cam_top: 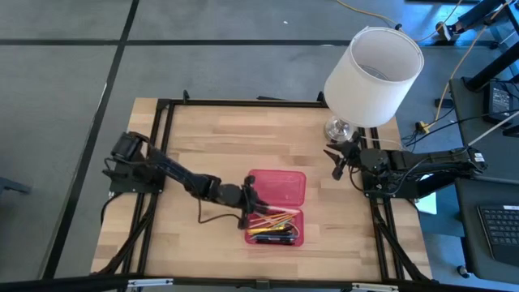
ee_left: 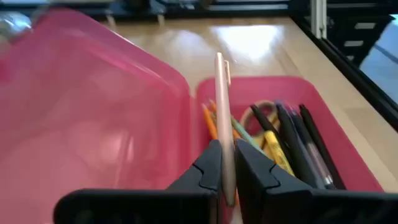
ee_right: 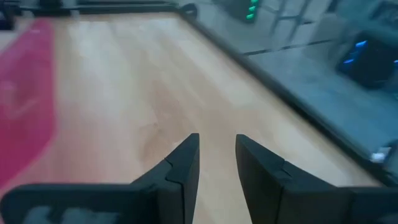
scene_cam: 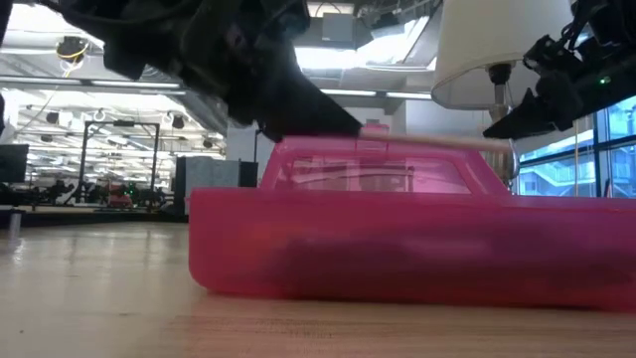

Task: Pick & place school supplies into a supply box
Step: Put the brown pen into the red supply box

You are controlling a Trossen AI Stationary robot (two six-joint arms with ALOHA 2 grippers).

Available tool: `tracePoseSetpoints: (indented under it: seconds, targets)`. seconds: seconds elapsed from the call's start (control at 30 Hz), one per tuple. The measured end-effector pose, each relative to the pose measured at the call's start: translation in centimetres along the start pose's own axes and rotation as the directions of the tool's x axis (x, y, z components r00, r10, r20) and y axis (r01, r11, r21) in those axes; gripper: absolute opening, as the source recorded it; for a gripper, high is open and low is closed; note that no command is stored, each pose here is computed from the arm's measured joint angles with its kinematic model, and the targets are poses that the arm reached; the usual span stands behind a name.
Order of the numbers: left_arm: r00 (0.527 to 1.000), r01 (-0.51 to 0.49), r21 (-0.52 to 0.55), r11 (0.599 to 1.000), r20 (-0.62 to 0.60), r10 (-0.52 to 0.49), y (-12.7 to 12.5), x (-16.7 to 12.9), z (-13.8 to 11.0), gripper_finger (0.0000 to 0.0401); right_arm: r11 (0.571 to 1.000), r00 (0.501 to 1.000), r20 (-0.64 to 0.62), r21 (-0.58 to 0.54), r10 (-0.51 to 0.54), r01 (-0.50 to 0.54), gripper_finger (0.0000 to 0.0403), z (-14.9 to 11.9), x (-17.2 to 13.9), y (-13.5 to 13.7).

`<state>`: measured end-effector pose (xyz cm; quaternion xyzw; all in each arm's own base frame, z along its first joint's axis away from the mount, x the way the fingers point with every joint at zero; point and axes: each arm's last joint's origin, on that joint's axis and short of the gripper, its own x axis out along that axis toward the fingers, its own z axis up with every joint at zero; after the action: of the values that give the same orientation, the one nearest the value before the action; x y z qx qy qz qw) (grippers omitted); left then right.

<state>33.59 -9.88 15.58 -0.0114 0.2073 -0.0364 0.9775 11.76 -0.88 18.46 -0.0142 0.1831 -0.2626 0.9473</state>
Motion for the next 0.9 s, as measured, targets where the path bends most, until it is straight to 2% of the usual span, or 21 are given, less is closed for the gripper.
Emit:
tracePoseSetpoints:
  seconds: [0.3,0.5,0.77,0.9]
  targets:
    - [0.991,0.091,-0.087,0.992,-0.088,-0.098,-0.8,1.5,-1.8,0.0017,0.98,0.986,-0.023,0.119,0.163,-0.16,0.0108,-0.1,0.0,0.5]
    - [0.983,0.074,-0.144,0.987,-0.157,-0.097,-1.1,1.3,-2.6,0.0024,0.978,0.984,-0.042,0.132,0.171,-0.164,0.0108,-0.2,0.2,0.7]
    - [0.982,0.076,-0.139,0.987,-0.162,-0.099,-1.2,1.3,-2.6,0.0027,0.977,0.984,-0.046,0.134,0.172,-0.165,0.0108,-0.2,0.3,0.7]
    - [0.982,0.078,-0.133,0.988,-0.16,-0.1,-1.2,1.2,-2.6,0.0042,0.977,0.984,-0.046,0.134,0.172,-0.165,0.0108,-0.2,0.3,0.7]
